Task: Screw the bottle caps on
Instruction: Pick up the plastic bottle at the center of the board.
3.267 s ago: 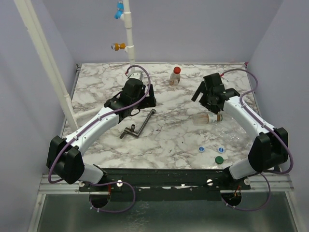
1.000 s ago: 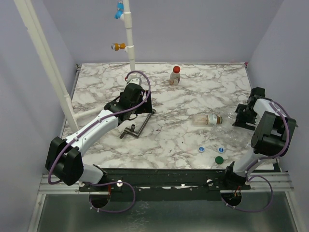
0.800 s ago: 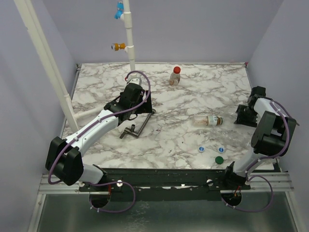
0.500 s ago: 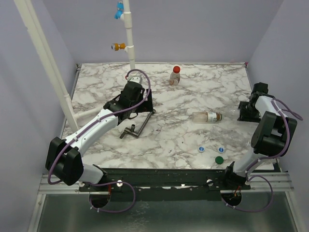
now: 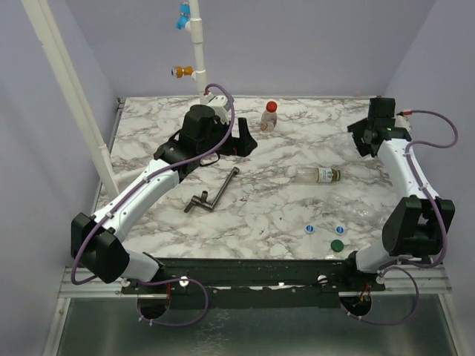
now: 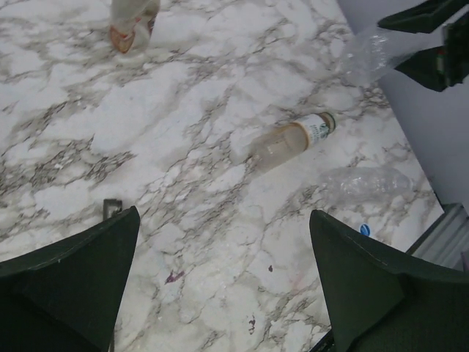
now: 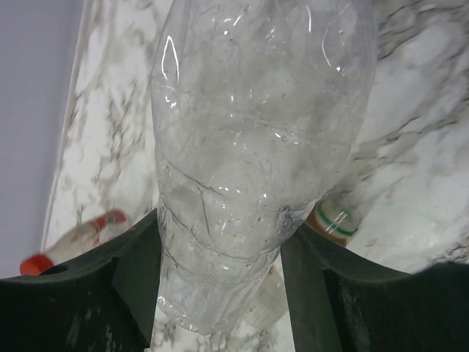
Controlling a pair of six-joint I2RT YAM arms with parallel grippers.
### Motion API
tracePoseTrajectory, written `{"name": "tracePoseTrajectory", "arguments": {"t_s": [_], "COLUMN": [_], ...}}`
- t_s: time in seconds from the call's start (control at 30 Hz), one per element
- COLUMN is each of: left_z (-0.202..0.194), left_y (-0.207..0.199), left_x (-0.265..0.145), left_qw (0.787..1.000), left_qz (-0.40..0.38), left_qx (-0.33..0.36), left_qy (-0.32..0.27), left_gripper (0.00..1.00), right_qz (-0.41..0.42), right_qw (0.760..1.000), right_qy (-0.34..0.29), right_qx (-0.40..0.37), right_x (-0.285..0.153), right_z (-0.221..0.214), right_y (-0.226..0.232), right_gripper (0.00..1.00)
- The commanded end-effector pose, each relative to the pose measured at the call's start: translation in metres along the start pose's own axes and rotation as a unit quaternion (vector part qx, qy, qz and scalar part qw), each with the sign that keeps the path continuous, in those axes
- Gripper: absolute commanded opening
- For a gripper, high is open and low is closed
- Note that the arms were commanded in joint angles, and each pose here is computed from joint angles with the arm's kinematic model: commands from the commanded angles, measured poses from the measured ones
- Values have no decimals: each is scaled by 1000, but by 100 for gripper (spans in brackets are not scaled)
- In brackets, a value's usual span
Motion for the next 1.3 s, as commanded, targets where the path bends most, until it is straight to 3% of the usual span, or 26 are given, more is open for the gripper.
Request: {"name": "tracePoseTrajectory", "arguments": {"t_s": [0.0, 0.17, 0.37, 0.73, 1.07, 1.17, 1.2, 1.27], "left_z": [20, 13, -4, -27, -32, -31, -31, -32], "left_y": [-18, -25, -41, -36, -33, -33, -32, -30], "left_x": [2, 10, 25, 30, 30, 31, 31, 32], "left_qw": [993, 979, 967, 969, 973, 974, 976, 978], "left_qz": [-94, -167, -227, -231, -220, -217, -211, -203], "left_qx": [59, 102, 109, 84, 67, 60, 56, 48], "left_qy": [-34, -54, -23, 4, 14, 7, 3, -5], "left_gripper": [99, 99, 99, 99, 99, 92, 86, 65], "right_qz": [63, 136, 232, 333, 367, 375, 377, 380], "right_qw": [992, 970, 930, 879, 851, 844, 842, 840], "right_qy": [-5, 62, 137, 205, 235, 240, 241, 239], "right_qx": [-111, -193, -248, -271, -292, -299, -301, -305], "right_x": [-38, -78, -124, -169, -185, -187, -188, -189], "right_z": [-34, -93, -147, -179, -198, -200, -200, -200], "right_y": [28, 41, 49, 75, 85, 84, 84, 83], "right_gripper": [39, 39, 39, 38, 39, 39, 39, 42]}}
Point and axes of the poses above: each gripper's point midway between its finger pads, its own x axis out along the fingers, its own y axis along the line the jaws close on, z = x × y, the point moved 9 cm from there along -x, back along the fingers, and after that the axes turned 2 degrees about -x, right-handed, at the moved point
